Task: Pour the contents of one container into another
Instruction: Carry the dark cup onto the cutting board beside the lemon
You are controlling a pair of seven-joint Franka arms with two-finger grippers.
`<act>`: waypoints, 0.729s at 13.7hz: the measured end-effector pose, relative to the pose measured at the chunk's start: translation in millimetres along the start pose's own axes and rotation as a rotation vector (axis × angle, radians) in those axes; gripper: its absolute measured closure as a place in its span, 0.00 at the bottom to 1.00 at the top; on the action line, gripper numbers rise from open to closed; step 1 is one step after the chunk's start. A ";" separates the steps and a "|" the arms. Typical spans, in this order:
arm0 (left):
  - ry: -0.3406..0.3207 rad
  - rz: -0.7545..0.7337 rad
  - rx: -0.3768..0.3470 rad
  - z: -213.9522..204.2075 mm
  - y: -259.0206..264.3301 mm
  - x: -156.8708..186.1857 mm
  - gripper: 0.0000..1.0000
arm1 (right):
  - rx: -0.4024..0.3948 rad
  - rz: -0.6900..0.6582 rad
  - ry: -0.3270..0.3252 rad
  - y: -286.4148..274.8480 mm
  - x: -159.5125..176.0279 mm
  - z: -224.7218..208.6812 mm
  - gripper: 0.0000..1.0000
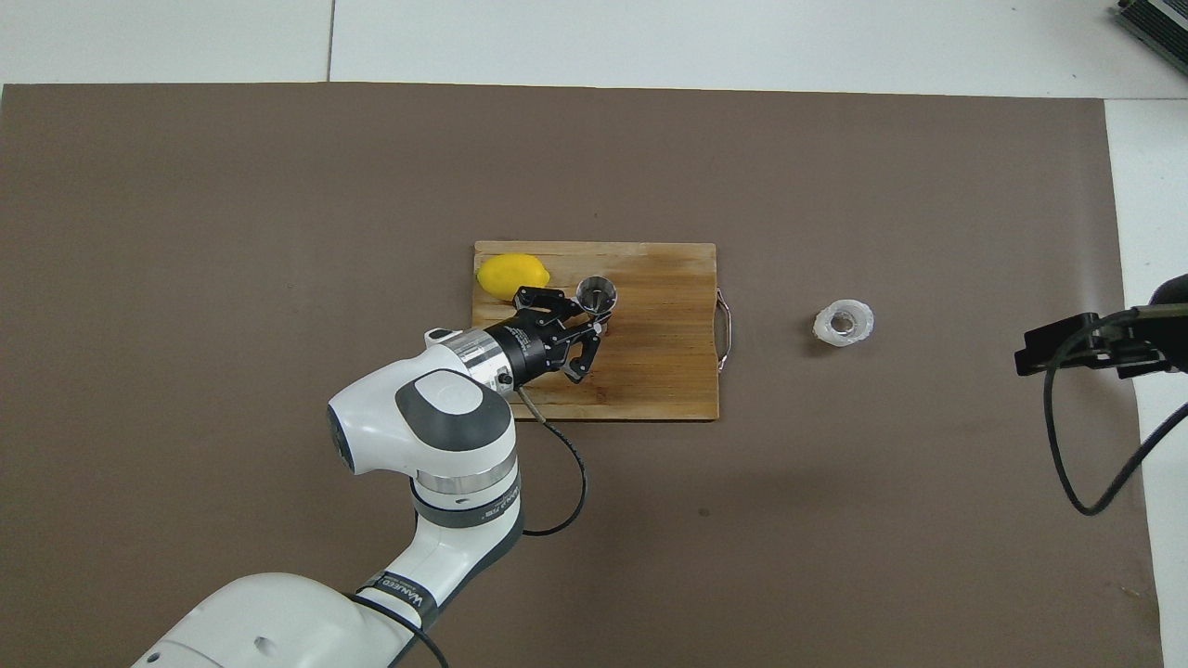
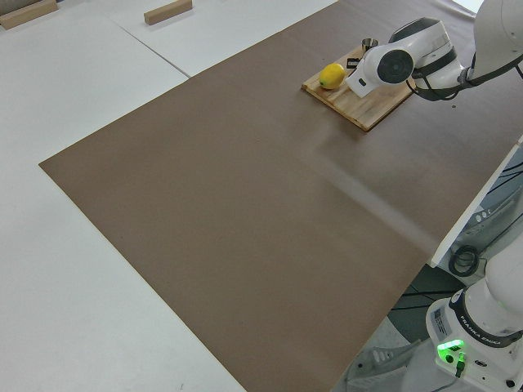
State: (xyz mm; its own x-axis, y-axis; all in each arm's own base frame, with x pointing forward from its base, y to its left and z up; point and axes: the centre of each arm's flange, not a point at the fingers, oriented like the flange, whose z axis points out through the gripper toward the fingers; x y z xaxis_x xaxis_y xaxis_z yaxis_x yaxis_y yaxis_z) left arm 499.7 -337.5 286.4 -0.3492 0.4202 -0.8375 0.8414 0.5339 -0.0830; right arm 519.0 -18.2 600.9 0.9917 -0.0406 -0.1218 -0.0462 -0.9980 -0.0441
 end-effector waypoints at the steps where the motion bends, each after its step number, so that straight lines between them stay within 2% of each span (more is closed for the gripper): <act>1: 0.001 0.021 0.002 0.7 -1.8 -0.3 0.77 | 0.000 -0.002 0.000 -1.0 0.2 0.7 0.00; 3: 0.002 0.058 0.002 0.9 -2.6 -0.5 0.78 | 0.006 -0.027 -0.003 -5.3 0.0 2.5 0.00; 4: 0.001 0.079 0.000 0.7 -2.2 -1.2 0.70 | 0.026 -0.080 -0.007 -8.7 -0.8 5.5 0.00; 5: -0.001 0.101 -0.002 0.0 -1.4 -2.6 0.60 | 0.047 -0.160 -0.009 -10.7 -2.2 10.9 0.00; 7: -0.002 0.153 -0.013 -2.8 1.5 -5.6 0.34 | 0.063 -0.367 -0.004 -8.0 -6.4 22.6 0.00; 10: -0.011 0.293 -0.023 -8.1 4.7 -13.8 0.01 | 0.052 -0.648 0.056 7.9 -4.1 32.5 0.00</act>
State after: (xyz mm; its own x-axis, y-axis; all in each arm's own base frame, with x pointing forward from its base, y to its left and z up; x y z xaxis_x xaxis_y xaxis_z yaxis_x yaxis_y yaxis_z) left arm 505.2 -334.8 302.0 -0.0879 0.5508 -0.8300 0.8962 0.4075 0.1755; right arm 510.7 -24.3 568.9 0.8252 0.5649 -0.0027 0.5591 -0.8173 -0.1394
